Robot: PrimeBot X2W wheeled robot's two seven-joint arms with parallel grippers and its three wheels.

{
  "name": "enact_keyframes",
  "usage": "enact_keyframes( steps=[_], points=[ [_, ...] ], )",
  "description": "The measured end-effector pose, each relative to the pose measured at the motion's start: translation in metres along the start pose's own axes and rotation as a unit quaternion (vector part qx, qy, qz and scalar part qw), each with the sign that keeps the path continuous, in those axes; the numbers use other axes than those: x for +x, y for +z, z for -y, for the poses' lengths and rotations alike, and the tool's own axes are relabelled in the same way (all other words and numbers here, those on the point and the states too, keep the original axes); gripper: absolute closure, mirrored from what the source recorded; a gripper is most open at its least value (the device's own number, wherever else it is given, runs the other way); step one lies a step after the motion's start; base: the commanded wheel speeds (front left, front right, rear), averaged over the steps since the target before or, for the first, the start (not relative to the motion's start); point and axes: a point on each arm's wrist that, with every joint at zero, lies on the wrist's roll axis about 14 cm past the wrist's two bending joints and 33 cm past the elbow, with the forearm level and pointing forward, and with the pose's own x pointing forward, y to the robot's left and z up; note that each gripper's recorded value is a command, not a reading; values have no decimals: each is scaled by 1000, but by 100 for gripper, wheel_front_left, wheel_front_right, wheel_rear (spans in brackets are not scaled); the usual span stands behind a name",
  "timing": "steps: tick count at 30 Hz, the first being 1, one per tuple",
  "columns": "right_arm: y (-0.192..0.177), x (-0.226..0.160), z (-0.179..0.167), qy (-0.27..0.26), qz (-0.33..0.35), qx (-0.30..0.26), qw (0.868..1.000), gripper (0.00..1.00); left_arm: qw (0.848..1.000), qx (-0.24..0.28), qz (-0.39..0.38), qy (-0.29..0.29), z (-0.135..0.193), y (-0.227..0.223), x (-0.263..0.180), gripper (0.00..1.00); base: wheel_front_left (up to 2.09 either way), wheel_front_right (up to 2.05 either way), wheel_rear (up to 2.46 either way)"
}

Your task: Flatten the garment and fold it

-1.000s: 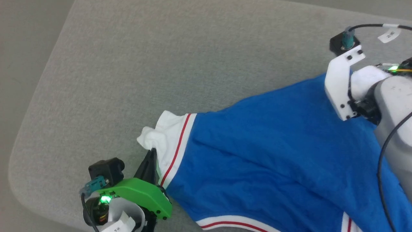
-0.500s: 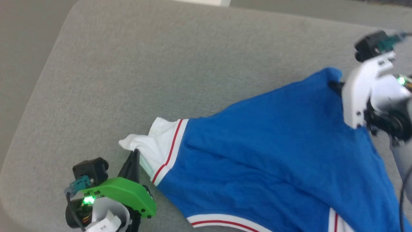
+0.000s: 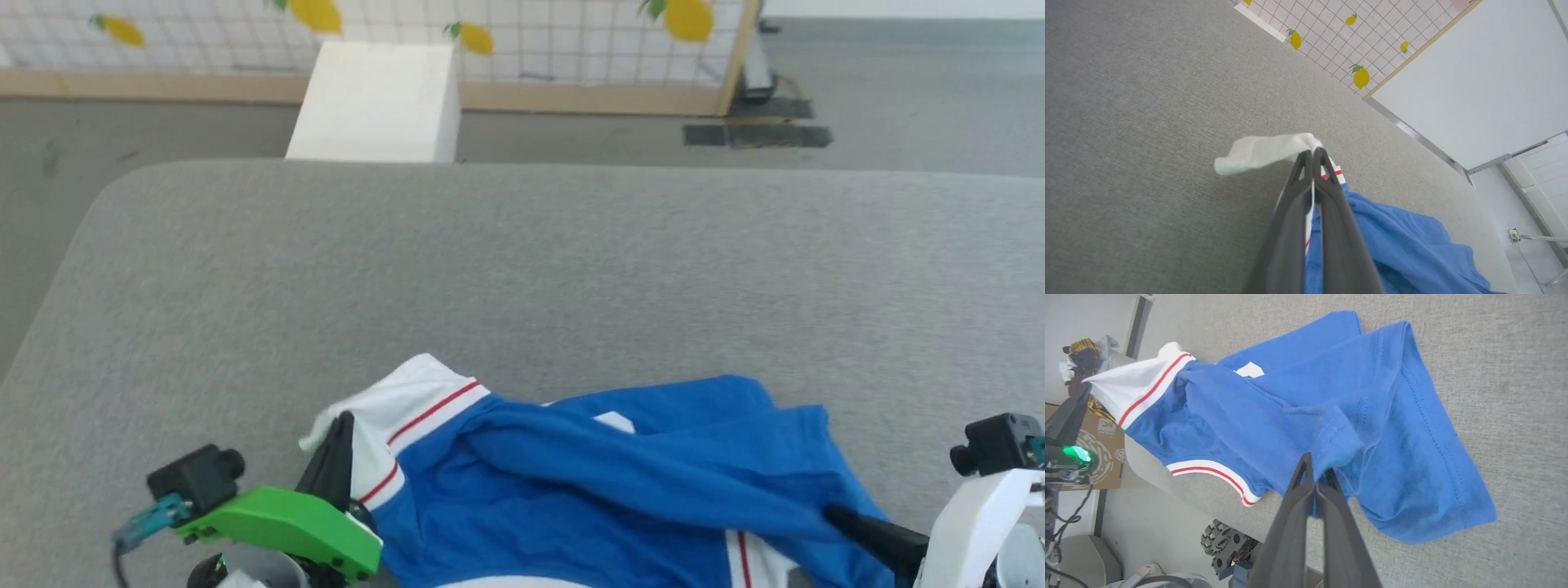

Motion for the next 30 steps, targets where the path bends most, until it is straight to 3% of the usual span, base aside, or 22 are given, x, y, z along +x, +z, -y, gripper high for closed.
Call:
enact_keyframes(
  steps=[4, 6, 7, 8, 13, 14, 18, 21, 27, 30],
  points=[
    [16, -16, -7, 19, 40, 21, 999, 100, 998, -44, 19, -45, 16, 18, 9, 100, 0, 0, 0],
    [38, -22, -11, 26, 66, 11, 997, 100, 996, -33, 27, -74, 29, 33, 18, 100, 0, 0, 0],
    [54, -26, -14, 29, 84, 3, 996, 100, 994, -35, 37, -94, 40, 46, 25, 100, 0, 0, 0],
    [98, -33, -18, 34, 118, -12, 992, 100, 988, -12, 50, -146, 71, 77, 47, 100, 0, 0, 0],
    [186, -44, -33, 25, 176, -55, 983, 100, 976, 63, 82, -192, 121, 133, 90, 100, 0, 0, 0],
    [208, -48, -39, 31, 198, -56, 978, 100, 973, 57, 98, -200, 133, 150, 99, 100, 0, 0, 0],
    [279, -50, -61, 33, 247, -73, 966, 100, 959, 127, 143, -209, 166, 197, 131, 100, 0, 0, 0],
    [318, -42, -66, 17, 265, -81, 961, 100, 953, 149, 170, -201, 181, 225, 154, 100, 0, 0, 0],
    [381, -18, -85, 12, 309, -94, 946, 100, 940, 175, 232, -180, 200, 275, 193, 100, 0, 0, 0],
    [405, -5, -93, 11, 333, -102, 937, 100, 925, 178, 288, -175, 208, 302, 204, 100, 0, 0, 0]
  ],
)
